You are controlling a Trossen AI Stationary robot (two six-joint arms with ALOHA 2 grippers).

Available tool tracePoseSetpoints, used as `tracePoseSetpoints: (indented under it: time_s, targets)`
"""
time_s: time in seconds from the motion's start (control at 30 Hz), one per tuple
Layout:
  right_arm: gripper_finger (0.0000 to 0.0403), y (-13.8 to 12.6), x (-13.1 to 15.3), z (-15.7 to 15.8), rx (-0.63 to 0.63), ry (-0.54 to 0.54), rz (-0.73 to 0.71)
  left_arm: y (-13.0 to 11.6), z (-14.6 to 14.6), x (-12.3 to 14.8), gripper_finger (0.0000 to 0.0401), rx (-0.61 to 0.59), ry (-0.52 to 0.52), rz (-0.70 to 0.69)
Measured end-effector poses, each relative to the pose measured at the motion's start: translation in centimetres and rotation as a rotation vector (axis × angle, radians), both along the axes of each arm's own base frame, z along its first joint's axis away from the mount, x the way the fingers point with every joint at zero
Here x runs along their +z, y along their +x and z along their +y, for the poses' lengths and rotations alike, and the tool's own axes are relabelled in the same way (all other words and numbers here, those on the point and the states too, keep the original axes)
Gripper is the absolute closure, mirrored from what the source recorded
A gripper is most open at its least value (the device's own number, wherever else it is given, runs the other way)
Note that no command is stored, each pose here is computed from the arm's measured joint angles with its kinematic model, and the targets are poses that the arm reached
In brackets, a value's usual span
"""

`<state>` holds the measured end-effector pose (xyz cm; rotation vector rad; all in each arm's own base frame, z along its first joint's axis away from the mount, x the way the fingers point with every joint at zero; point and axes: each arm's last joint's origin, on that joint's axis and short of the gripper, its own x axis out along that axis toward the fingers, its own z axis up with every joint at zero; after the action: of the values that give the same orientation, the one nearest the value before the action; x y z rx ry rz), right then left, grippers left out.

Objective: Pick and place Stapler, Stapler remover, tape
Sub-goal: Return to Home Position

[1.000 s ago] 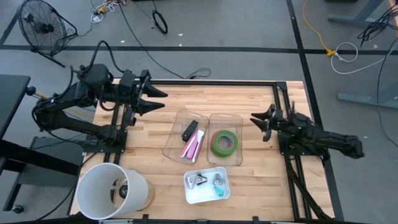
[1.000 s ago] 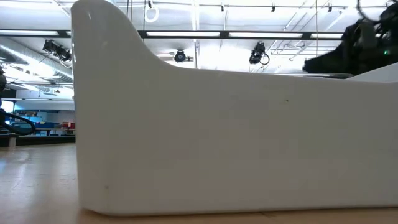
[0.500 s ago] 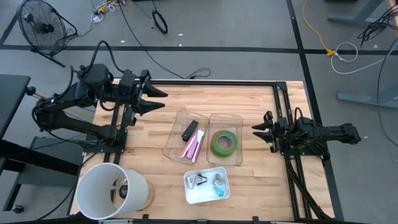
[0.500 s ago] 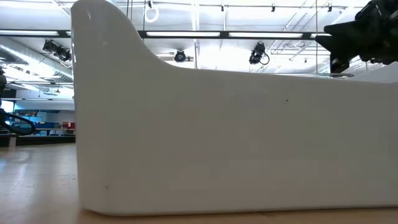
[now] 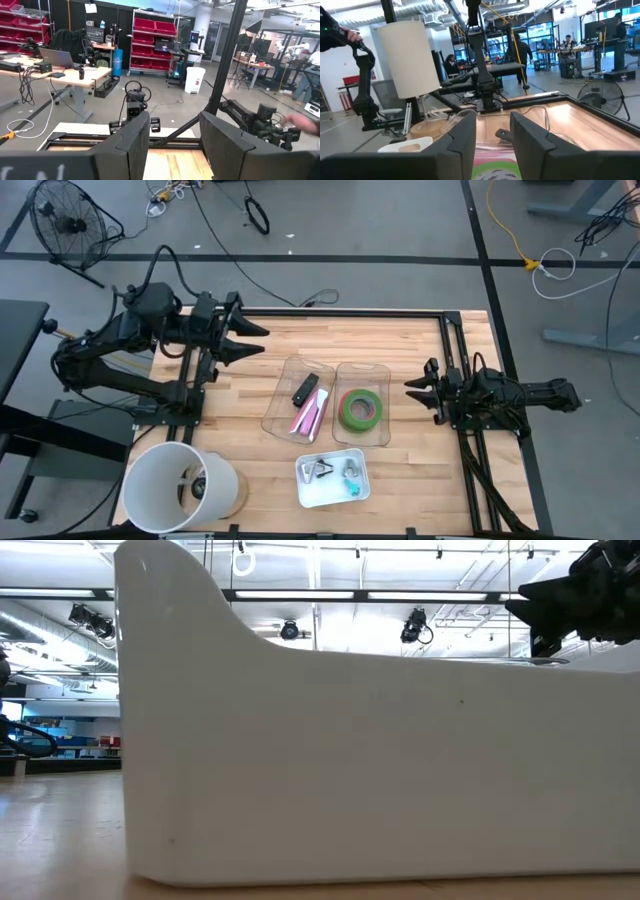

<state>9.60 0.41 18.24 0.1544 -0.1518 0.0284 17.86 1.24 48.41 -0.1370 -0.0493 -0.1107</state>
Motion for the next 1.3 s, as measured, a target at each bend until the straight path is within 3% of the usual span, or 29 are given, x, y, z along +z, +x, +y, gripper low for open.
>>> tracePoseSetpoints:
  time_s: [0.17, 0.4, 0.63, 0.77, 1.3]
  targets:
    - [0.0281, 0.1, -0.4, 0.0, -0.008, -0.056, 0.039, -1.5, -0.3, 0.6, 0.0224, -0.011, 0.004, -0.041]
    - [0.0281, 0.1, -0.6, 0.0, -0.008, -0.069, 0.062, -5.7, -1.2, 1.9, 0.0224, -0.051, 0.012, -0.149]
    - [0.0281, 0.2, -1.4, 0.0, -0.021, -0.333, 0.138, -9.4, -1.4, 2.7, 0.0224, -0.051, 0.019, -0.24]
    - [0.0281, 0.2, -1.4, 0.0, -0.023, -0.377, 0.136, -11.2, -1.5, 3.0, 0.0224, -0.051, 0.022, -0.284]
    - [0.0281, 0.2, -1.4, 0.0, -0.022, -0.374, 0.135, -11.9, -1.6, 3.0, 0.0224, -0.056, 0.023, -0.3]
